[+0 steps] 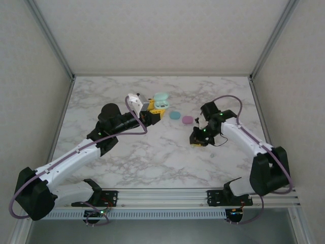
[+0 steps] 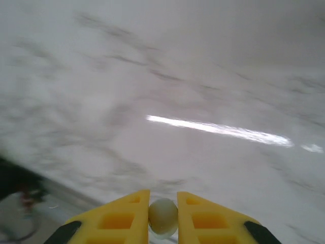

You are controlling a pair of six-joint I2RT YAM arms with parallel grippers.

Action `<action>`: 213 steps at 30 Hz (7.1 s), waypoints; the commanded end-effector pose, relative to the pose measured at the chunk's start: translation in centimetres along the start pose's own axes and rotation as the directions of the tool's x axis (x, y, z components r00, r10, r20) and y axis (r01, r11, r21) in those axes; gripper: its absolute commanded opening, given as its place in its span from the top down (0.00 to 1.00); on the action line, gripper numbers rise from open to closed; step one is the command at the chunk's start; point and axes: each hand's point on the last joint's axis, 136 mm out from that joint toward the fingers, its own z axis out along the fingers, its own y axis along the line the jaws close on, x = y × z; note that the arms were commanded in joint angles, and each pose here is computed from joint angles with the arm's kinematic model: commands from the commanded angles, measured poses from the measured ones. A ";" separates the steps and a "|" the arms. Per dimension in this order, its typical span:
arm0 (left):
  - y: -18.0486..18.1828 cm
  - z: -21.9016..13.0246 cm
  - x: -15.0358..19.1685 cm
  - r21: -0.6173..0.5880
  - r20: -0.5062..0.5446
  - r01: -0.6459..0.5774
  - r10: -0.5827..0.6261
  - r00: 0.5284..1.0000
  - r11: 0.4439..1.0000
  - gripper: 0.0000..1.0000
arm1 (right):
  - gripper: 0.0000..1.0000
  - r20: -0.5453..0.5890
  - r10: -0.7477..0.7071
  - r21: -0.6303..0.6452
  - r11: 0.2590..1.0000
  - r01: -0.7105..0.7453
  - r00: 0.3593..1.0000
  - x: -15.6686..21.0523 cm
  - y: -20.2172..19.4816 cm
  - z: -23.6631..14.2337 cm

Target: Insert the wireless bluetooth earbuds into the charging case

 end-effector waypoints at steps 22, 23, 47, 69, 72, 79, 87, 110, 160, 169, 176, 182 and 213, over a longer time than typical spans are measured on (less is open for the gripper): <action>1.4 -1.6 2.1 0.040 -0.080 -0.057 0.060 0.995 0.998 0.79 | 0.83 0.113 -0.218 -0.758 0.612 0.227 0.969 -1.3 19.1 -14.8; 1.3 -1.6 2.2 0.049 -0.088 -0.062 0.066 0.994 0.997 0.79 | 0.83 0.114 -0.219 -0.755 0.615 0.228 0.969 -1.4 19.2 -14.9; -1.1 0.3 1.5 0.160 -0.034 -0.056 0.062 0.998 0.986 0.79 | 0.82 0.242 -0.186 -0.632 0.715 0.300 0.952 -4.8 19.7 -13.2; -1.7 0.9 0.8 0.186 -0.026 -0.023 0.028 0.999 0.982 0.79 | 0.82 0.256 -0.197 -0.604 0.732 0.316 0.946 -5.2 19.3 -11.9; -1.6 1.0 0.5 0.180 -0.011 -0.016 0.019 1.000 0.983 0.79 | 0.80 0.241 -0.203 -0.585 0.750 0.309 0.949 -5.0 18.8 -11.4; -1.6 1.0 0.3 0.181 -0.006 -0.018 0.019 1.000 0.983 0.79 | 0.71 0.246 -0.194 -0.569 0.765 0.303 0.950 -5.2 18.5 -11.3; -1.6 1.0 0.5 0.179 -0.012 -0.016 0.019 1.000 0.984 0.80 | 0.63 0.269 -0.181 -0.551 0.776 0.305 0.946 -5.3 18.7 -12.2; -0.3 0.1 0.5 0.066 -0.011 -0.047 0.048 0.999 0.997 0.79 | 0.49 0.569 -0.158 -0.236 0.909 0.344 0.807 -3.6 13.7 -18.3; -0.6 -0.7 0.4 0.045 -0.010 -0.049 0.049 0.999 0.998 0.79 | 0.51 0.025 0.473 0.248 0.851 -0.464 0.881 2.6 -15.8 2.9; -0.6 -0.6 0.4 0.049 -0.003 -0.045 0.045 0.999 0.998 0.79 | 0.51 0.035 0.492 0.230 0.843 -0.487 0.870 3.7 -14.8 2.6; -0.6 -0.5 0.5 0.052 -0.006 -0.041 0.042 0.999 0.998 0.79 | 0.51 0.047 0.489 0.265 0.835 -0.483 0.871 4.2 -14.8 2.3; -0.7 -0.5 0.5 0.055 -0.004 -0.040 0.040 0.999 0.998 0.79 | 0.49 0.122 0.425 0.308 0.843 -0.441 0.897 2.2 -15.4 0.9; -0.6 -0.3 0.8 0.055 -0.013 -0.032 0.033 0.999 0.998 0.79 | 0.55 0.027 0.456 0.398 0.812 -0.427 0.890 5.4 -15.3 3.1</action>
